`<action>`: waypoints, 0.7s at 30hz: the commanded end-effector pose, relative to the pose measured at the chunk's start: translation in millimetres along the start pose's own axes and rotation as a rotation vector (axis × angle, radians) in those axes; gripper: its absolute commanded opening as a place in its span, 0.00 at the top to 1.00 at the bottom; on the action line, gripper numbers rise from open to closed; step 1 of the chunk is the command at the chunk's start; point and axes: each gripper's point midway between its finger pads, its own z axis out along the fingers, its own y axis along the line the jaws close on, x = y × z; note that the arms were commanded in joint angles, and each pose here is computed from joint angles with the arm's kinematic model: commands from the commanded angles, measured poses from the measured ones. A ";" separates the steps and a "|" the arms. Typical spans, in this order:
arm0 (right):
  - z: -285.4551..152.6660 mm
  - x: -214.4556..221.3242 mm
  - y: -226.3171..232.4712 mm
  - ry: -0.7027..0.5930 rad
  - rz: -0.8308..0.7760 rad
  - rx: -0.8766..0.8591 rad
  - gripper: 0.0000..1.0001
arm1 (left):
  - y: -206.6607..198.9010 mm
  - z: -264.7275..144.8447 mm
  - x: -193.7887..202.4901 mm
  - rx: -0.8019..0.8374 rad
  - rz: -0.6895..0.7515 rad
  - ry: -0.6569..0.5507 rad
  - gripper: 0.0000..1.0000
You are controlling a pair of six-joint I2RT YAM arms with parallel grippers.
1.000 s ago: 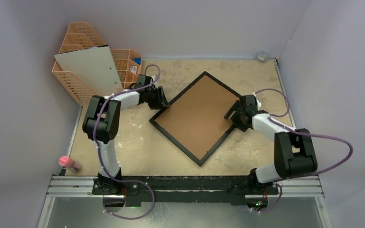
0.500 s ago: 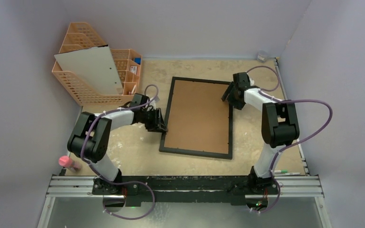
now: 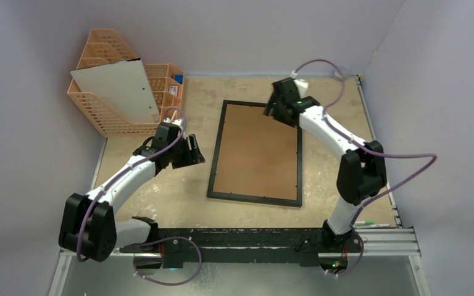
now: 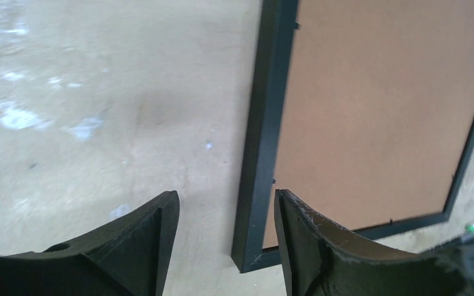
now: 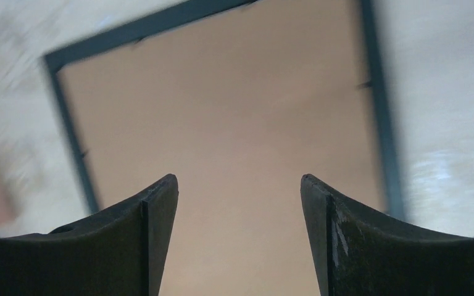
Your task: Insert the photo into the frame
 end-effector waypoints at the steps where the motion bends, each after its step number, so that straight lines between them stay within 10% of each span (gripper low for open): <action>1: -24.8 71.3 78.3 0.136 -0.095 -0.107 0.26 | 34.0 -12.3 -10.6 -0.177 -0.112 -0.130 0.40; 21: -22.0 225.4 155.6 0.271 -0.417 0.032 0.39 | 70.8 -5.7 17.4 -0.336 -0.175 -0.031 0.35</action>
